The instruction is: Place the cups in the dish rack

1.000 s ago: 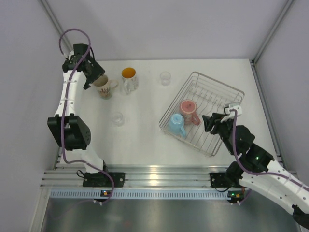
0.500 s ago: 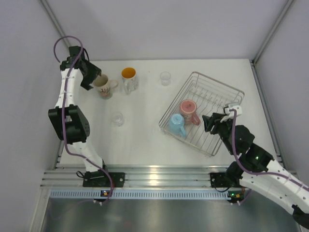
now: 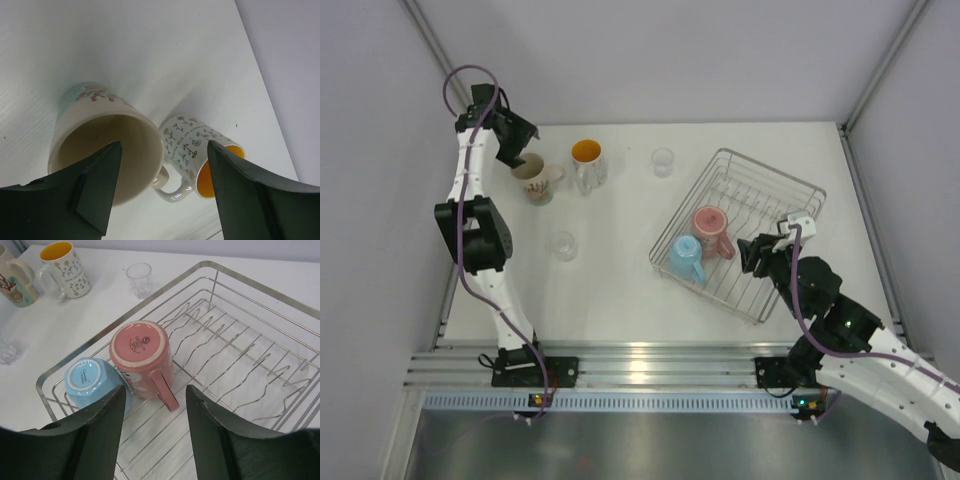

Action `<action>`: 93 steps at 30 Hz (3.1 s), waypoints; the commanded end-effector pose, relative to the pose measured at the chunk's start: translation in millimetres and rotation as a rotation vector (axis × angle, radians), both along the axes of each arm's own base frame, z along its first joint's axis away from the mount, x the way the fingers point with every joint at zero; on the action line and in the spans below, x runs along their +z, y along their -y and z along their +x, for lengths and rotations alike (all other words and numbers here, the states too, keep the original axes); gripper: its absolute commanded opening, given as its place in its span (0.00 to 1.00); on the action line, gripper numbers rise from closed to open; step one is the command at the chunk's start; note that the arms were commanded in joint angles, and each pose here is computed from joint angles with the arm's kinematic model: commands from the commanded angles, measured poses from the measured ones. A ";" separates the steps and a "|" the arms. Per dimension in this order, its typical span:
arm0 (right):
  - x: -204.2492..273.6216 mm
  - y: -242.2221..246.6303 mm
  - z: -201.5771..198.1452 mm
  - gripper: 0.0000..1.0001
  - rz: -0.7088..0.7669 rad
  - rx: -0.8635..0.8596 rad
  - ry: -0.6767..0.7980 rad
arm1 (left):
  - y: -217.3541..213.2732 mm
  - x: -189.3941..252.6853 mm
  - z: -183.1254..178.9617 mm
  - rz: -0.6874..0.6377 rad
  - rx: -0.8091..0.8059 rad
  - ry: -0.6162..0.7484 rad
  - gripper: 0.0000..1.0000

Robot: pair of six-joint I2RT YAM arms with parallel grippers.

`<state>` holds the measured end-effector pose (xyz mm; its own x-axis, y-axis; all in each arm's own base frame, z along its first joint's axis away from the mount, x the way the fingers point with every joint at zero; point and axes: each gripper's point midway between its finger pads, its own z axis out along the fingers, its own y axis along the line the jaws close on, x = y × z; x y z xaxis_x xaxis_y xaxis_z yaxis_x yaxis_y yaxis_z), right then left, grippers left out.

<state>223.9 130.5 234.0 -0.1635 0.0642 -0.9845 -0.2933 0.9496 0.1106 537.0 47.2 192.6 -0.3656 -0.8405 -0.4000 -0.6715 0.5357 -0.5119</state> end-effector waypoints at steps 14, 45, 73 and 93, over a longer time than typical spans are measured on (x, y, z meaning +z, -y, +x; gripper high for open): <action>9.0 -2.1 2.7 0.53 0.005 -0.007 0.024 | -9.7 -48.3 10.0 -0.008 0.023 -0.070 0.72; 53.6 -78.9 -27.4 0.62 0.185 0.373 -0.075 | 74.9 139.2 -60.7 -0.127 -0.473 0.552 0.00; 125.9 -207.4 -63.4 0.84 0.713 0.936 -0.248 | 233.3 273.8 -318.6 -0.246 -0.967 1.463 0.00; 160.3 -276.3 -72.2 0.64 0.878 1.087 -0.307 | 239.0 270.4 -351.5 -0.263 -1.004 1.572 0.00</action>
